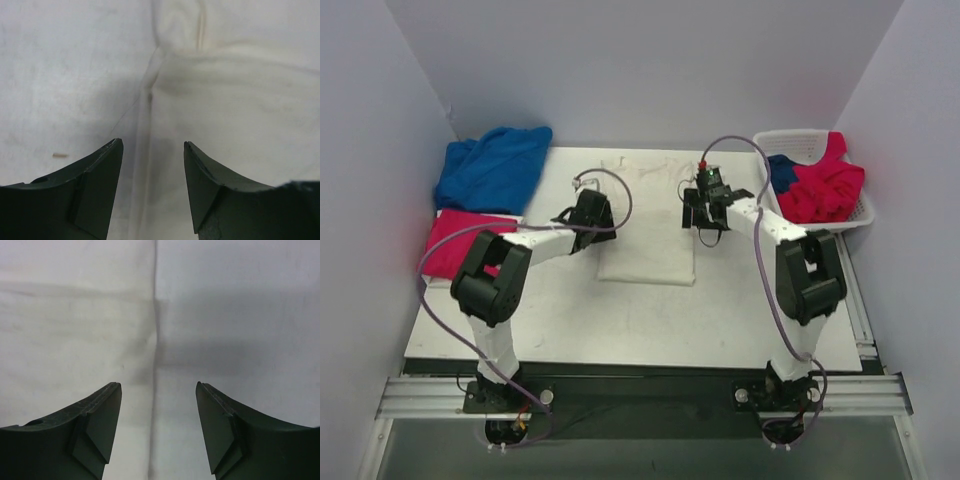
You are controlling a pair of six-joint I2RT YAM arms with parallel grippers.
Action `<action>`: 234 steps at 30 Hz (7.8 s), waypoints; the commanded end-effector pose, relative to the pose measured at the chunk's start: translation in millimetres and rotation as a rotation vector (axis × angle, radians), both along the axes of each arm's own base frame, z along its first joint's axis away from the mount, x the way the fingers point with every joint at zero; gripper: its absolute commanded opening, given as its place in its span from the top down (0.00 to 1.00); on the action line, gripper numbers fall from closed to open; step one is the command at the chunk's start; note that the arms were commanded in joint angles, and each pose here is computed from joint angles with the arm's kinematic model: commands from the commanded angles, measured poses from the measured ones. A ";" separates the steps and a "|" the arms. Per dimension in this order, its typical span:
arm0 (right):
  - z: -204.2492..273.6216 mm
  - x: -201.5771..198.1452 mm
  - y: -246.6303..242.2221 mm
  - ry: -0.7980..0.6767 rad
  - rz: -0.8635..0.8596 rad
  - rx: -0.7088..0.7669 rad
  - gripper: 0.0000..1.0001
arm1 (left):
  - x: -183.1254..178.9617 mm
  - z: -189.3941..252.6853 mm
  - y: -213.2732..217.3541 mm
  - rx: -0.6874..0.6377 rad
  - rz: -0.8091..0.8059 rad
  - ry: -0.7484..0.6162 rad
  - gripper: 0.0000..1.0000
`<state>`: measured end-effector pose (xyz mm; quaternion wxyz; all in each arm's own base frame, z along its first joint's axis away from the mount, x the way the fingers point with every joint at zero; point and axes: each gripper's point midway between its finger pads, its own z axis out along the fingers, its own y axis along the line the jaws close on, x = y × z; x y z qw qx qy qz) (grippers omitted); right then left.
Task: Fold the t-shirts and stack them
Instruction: Fold the folded rectangular tshirt in 1/3 of the way, then grab one side of the 2/3 rectangular tshirt with both arms, then fold the long partially folded tshirt into a neat square
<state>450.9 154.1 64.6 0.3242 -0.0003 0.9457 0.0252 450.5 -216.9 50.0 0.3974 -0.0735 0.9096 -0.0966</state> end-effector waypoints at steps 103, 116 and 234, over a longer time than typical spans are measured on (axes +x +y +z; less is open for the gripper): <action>57.3 -317.7 44.6 -0.126 0.321 0.278 1.00 | -278.8 142.2 72.7 -0.529 -0.141 -0.190 1.00; 80.8 -299.5 39.3 -0.240 0.267 0.251 1.00 | -245.8 165.4 81.0 -0.510 -0.030 -0.297 1.00; 87.7 -20.0 71.7 -0.403 0.141 0.058 0.53 | -7.8 151.2 69.2 -0.278 0.184 -0.515 0.48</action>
